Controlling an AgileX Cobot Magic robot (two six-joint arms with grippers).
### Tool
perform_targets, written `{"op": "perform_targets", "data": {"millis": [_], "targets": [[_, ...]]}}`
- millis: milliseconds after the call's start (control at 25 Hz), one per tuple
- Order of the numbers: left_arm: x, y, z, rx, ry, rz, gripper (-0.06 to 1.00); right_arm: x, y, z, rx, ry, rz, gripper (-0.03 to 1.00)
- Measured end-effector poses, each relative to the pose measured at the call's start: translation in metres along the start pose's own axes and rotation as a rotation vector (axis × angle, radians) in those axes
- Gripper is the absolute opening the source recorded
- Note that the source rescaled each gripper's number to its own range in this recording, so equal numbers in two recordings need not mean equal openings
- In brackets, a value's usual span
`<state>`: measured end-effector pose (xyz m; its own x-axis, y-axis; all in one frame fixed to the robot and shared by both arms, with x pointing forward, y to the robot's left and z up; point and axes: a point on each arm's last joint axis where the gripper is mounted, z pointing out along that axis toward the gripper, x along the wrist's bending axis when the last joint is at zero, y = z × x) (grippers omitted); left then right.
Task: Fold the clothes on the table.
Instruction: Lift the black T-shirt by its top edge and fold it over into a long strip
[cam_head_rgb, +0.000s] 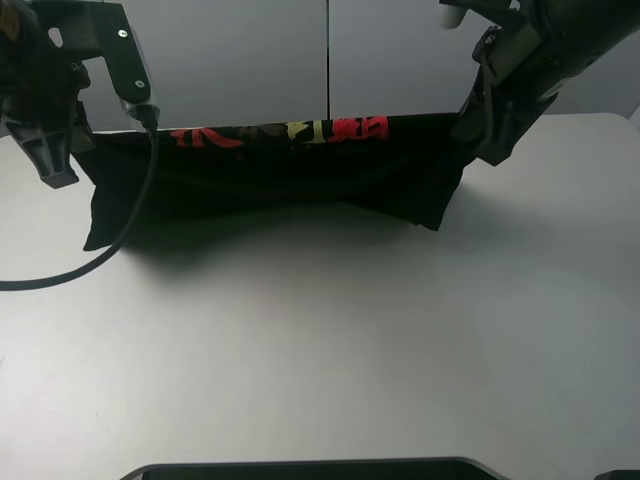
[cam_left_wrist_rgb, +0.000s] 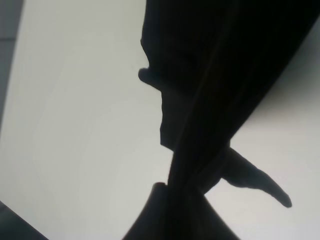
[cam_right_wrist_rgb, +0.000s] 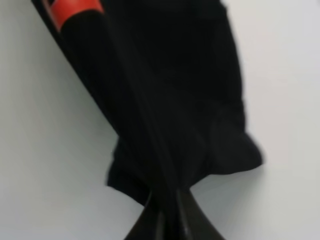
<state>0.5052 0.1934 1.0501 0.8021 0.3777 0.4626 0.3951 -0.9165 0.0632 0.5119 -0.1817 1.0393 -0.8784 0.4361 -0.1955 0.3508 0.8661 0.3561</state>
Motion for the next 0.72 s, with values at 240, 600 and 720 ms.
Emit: {"op": "perform_targets", "data": {"millis": [240,600,720], "targets": [[-0.013,-0.009,-0.001,0.103,-0.142,-0.015,0.02,0.021,-0.005,-0.002,0.056,0.235,0.056,0.01],[-0.029,-0.009,-0.005,0.108,-0.323,-0.023,0.02,0.047,-0.022,0.013,0.103,0.412,0.089,0.01],[-0.029,-0.009,-0.005,0.106,-0.326,-0.023,0.02,0.058,-0.027,0.018,0.087,0.490,0.091,0.01]]}}
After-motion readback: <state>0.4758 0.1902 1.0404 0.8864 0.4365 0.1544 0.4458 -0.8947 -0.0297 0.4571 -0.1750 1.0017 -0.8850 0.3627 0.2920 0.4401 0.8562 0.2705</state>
